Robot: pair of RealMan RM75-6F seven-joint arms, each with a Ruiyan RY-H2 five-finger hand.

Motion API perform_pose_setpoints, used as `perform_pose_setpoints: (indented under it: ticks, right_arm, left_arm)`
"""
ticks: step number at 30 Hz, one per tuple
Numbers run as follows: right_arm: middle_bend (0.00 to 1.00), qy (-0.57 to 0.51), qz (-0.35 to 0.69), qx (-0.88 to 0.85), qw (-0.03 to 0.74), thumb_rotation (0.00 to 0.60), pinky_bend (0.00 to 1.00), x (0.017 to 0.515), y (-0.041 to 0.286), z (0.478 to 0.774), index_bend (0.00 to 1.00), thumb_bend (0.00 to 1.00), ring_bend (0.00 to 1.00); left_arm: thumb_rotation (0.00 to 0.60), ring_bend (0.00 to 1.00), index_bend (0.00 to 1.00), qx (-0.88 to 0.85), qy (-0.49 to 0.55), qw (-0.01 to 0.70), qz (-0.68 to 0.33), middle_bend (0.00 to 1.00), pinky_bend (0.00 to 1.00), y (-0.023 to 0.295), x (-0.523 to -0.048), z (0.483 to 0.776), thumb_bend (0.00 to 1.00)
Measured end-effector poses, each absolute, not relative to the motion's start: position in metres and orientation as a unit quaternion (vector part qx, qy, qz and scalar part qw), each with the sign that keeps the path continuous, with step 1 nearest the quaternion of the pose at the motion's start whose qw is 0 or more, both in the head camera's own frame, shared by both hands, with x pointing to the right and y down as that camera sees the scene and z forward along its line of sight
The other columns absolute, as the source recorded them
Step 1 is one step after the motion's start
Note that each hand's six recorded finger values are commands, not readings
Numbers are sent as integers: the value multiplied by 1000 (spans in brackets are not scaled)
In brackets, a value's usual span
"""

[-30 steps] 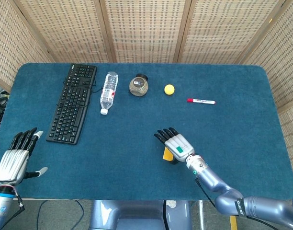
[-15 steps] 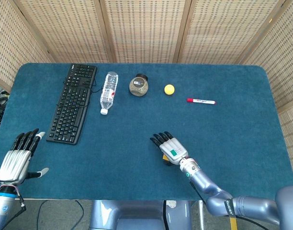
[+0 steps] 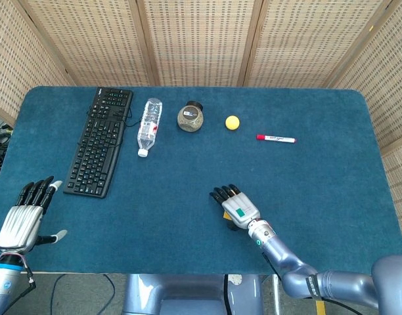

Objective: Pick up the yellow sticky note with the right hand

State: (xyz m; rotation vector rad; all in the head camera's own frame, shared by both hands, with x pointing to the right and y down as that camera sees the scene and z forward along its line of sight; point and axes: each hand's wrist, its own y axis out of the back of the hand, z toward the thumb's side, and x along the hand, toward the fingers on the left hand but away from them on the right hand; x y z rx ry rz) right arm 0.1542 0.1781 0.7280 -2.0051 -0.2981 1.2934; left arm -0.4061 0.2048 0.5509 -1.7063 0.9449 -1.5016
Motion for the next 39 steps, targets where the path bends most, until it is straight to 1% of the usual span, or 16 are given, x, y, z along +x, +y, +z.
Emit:
perform_pose_setpoints:
  ticks: [7, 12, 19, 26, 28, 32, 39]
  right_arm:
    - [0, -115, 511, -766, 373, 600, 0, 161, 175, 733, 9, 239, 0]
    - [0, -128, 515, -755, 385, 600, 0, 168, 163, 729, 10, 239, 0]
    - [0, -159, 511, -750, 388, 600, 0, 174, 145, 712, 14, 239, 0]
    - [0, -174, 494, -763, 378, 600, 0, 176, 144, 692, 41, 238, 0]
    - [0, -167, 495, -765, 376, 600, 0, 178, 149, 693, 75, 233, 0]
    - [0, -152, 498, -765, 380, 600, 0, 177, 161, 699, 240, 168, 0]
    - [0, -155, 497, -755, 398, 600, 0, 168, 171, 707, 350, 160, 0]
  left_arm:
    - [600, 0, 0, -654, 362, 332, -575, 0, 0, 205, -406, 551, 0]
    - [600, 0, 0, -655, 361, 331, -575, 0, 0, 205, -406, 551, 0]
    - [600, 0, 0, -656, 362, 332, -573, 0, 0, 206, -405, 550, 0]
    - [600, 0, 0, -657, 361, 331, -573, 0, 0, 206, -405, 550, 0]
    - [600, 0, 0, -657, 360, 332, -573, 0, 0, 206, -404, 550, 0]
    - [600, 0, 0, -657, 360, 332, -573, 0, 0, 206, -404, 550, 0]
    - [600, 0, 0, -657, 359, 331, -574, 0, 0, 207, -404, 551, 0]
